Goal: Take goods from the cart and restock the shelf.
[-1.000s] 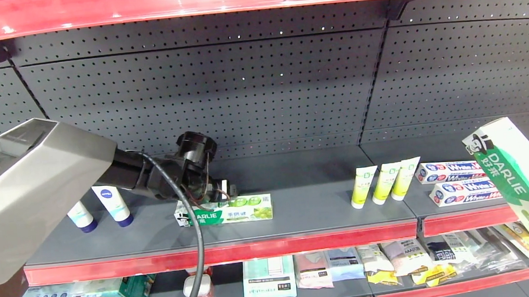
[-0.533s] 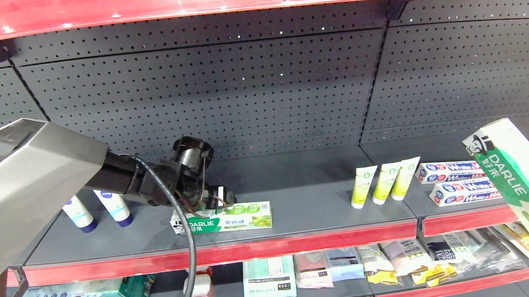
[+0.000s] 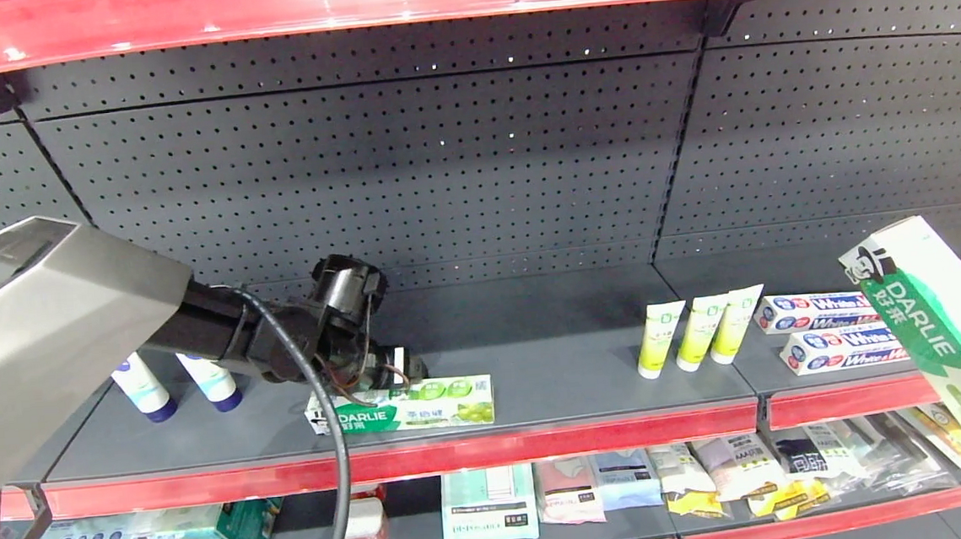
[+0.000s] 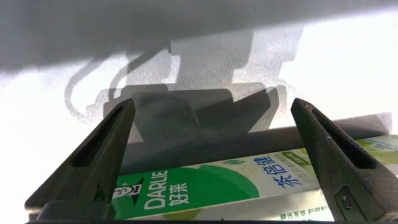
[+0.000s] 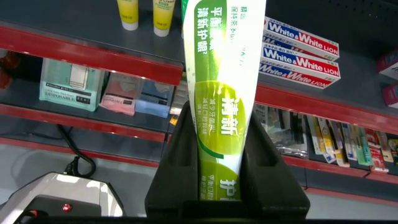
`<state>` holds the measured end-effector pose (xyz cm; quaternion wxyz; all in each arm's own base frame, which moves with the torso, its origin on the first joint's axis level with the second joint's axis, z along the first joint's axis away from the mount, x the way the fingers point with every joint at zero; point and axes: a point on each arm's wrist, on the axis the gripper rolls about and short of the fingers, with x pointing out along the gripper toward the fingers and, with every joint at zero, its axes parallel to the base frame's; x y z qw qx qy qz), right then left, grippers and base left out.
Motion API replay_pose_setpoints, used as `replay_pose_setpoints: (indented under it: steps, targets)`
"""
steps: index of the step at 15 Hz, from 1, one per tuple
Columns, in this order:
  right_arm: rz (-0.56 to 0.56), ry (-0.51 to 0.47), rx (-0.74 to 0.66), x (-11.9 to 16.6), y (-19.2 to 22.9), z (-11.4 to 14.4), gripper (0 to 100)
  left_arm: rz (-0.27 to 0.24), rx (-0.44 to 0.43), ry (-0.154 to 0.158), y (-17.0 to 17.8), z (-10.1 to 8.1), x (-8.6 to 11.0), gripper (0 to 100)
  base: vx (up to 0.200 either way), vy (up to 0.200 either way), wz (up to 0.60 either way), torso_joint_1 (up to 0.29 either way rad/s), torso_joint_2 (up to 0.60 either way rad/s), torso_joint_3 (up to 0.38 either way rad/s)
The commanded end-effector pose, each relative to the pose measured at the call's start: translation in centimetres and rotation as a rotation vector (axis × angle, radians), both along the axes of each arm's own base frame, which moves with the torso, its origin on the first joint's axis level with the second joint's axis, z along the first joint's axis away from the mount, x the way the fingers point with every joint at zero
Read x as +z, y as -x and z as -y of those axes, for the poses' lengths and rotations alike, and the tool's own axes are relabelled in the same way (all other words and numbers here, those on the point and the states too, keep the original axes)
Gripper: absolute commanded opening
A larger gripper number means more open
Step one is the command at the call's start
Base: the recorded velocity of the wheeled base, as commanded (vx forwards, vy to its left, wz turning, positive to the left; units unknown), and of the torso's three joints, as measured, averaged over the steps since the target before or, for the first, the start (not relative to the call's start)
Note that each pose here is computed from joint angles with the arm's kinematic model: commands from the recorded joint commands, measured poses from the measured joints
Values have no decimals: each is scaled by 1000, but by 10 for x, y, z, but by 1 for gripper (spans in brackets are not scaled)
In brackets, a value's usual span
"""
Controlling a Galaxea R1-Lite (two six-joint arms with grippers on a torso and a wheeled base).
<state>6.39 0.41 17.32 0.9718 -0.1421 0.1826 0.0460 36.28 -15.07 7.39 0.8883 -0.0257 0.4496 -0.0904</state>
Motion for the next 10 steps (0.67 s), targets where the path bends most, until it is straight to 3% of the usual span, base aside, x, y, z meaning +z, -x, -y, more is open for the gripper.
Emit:
replay_pose_setpoints:
  steps: [1,10]
  targets:
    - [-3,-1,3,0,-1,0,0,-4,-1,-1,2,0,0,100,0,0,0,0,0,0]
    - [-11,-2,2,-1,-2,0,0,-29,-10,-5,12,-1,-3,100,0,0,0,0,0,0]
